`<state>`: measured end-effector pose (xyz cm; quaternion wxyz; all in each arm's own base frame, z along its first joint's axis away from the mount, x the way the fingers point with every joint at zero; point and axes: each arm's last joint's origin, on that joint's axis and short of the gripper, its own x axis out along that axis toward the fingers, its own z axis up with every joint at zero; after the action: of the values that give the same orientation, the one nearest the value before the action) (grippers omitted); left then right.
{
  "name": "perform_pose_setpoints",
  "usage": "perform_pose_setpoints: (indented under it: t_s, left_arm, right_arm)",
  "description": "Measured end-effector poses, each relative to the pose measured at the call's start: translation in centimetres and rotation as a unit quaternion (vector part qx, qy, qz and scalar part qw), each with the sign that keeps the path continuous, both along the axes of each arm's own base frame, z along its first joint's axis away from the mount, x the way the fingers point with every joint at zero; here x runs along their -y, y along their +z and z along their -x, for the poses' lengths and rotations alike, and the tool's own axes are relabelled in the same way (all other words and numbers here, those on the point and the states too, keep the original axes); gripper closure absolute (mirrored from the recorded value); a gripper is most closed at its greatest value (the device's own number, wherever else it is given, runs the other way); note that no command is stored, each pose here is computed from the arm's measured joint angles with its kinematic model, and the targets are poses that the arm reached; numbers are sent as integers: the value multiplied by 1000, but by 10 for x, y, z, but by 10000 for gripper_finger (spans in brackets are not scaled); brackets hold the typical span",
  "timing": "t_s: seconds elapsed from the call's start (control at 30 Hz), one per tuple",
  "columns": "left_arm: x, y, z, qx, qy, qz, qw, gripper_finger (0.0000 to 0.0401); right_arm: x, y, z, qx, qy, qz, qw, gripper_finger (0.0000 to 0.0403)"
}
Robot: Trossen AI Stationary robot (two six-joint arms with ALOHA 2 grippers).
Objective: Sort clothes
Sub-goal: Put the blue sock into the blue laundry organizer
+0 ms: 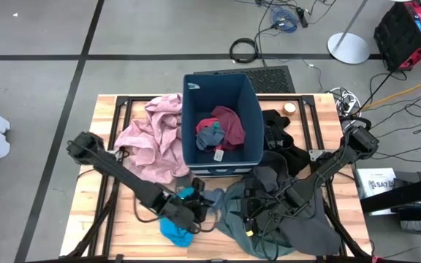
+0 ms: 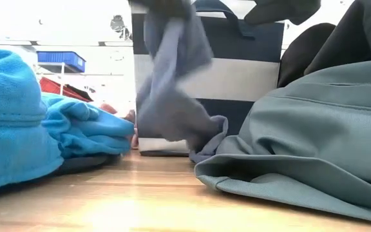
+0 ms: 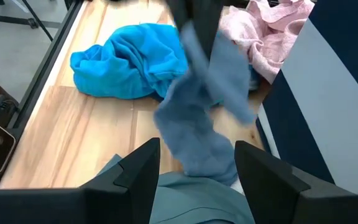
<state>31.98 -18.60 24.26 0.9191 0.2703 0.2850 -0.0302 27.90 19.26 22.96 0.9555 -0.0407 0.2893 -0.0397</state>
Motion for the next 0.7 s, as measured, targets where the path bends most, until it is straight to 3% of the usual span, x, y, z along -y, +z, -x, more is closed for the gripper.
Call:
perform_pose_setpoints:
  t_s: [0.43,0.53,0.7]
  left_arm:
    - [-24,109,53,169,0,83,982,398]
    - [-34,133,60,231,5,103,967,398]
    - [-64,179,72,370,26,105,923,399]
  right_arm:
    - [0,0,0,1,0,-2,1000,206]
    - [0,1,0,3,3,2,1000,206]
    - [0,1,-1,3,11,13,1000,206]
